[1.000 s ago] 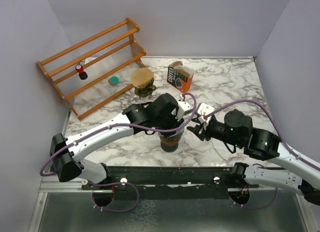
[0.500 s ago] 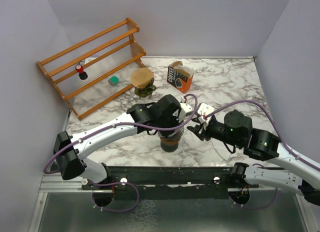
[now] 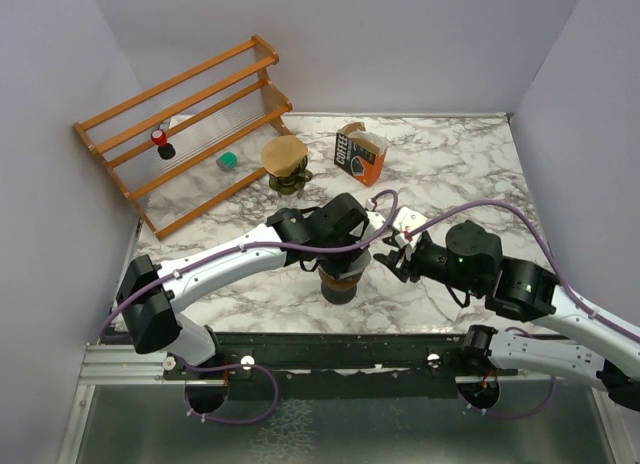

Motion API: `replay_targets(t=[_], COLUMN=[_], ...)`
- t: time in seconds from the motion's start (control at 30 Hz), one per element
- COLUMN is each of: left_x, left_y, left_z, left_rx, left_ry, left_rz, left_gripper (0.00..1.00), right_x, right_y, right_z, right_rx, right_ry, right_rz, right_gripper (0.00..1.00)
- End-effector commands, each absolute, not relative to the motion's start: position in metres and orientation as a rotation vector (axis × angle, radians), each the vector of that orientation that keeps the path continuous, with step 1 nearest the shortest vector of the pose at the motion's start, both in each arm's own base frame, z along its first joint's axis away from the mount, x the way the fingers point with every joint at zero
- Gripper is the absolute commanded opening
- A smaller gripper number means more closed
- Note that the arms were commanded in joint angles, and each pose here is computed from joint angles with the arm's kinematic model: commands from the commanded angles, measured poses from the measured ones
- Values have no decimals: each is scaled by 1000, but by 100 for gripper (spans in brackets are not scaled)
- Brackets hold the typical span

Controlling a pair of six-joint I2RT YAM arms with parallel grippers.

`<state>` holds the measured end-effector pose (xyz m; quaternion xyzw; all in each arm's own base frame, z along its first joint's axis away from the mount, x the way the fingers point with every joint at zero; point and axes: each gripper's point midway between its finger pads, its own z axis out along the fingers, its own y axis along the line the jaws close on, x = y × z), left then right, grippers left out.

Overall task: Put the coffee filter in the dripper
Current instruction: Place the coffee filter in the coffee dripper.

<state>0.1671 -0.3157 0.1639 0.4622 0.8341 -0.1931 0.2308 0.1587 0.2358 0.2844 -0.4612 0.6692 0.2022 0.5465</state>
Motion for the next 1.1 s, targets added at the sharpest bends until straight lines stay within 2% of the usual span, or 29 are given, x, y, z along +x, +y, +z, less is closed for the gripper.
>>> replay_targets(t=[0.0,0.4,0.63,1.07], left_x=[161,161,163,168], left_y=[-311,-313,-317,-330], left_z=[142,131,142,178], left_rx=[1324,1339,1325,1292], left_ry=[2346,2373,2345,2253], left_rz=[-492,-482,-497,-554], left_gripper=[0,0,13,15], right_x=[161,163,164,162], right_y=[240,243,243,238], right_z=[286,281,282,287], right_rx=[-1091,-1109,-1107,-1087], right_ry=[1568,1572,1570,1558], right_rz=[477,462,456,464], right_gripper=[42,42,43,44])
